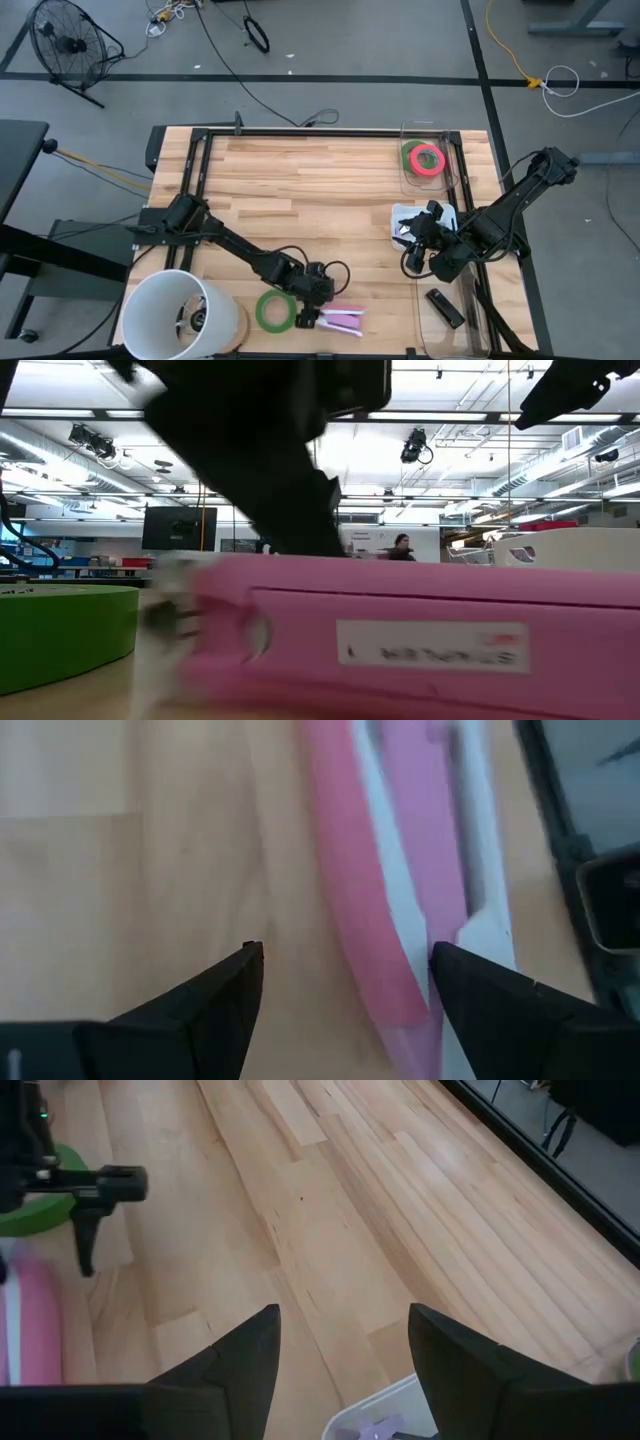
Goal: Pick and place Stapler, Stapler remover, tape
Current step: Put the pink stapler into the bottom transparent bin
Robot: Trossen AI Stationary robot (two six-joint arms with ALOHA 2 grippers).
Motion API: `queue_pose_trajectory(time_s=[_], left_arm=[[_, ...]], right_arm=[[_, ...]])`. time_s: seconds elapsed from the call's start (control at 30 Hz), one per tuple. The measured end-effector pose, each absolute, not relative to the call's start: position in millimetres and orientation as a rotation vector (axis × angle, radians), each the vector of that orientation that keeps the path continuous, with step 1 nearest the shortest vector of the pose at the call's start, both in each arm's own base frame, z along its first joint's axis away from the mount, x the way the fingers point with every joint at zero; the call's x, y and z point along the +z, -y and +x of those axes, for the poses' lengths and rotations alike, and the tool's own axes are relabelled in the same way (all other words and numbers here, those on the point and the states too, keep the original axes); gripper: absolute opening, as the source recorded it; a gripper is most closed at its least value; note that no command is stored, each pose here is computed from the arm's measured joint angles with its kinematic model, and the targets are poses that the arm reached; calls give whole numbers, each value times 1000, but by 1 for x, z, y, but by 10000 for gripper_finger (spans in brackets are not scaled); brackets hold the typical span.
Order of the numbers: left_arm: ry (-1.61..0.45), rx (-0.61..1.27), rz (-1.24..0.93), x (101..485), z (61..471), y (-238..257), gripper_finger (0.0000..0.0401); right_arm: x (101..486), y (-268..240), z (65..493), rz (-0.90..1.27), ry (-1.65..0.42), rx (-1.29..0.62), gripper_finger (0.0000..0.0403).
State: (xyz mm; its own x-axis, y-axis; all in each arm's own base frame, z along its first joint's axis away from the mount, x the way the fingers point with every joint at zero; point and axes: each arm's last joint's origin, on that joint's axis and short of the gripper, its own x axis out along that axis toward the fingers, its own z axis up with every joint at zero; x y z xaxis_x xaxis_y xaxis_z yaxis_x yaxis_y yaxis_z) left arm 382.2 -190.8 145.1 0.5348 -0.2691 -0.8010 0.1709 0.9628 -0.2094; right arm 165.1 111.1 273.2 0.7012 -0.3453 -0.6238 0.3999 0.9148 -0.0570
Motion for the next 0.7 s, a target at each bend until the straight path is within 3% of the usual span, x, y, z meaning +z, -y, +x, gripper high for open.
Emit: queue_pose_trajectory(time_s=[0.33,0.7], left_arm=[[-940,-202,-171,149,389,184,296],[-731,-235,-88,195,415,192,296]], right_arm=[[273,-111,165,86,-676,-417,219],[273,-108,167,95,-674,-433,220]])
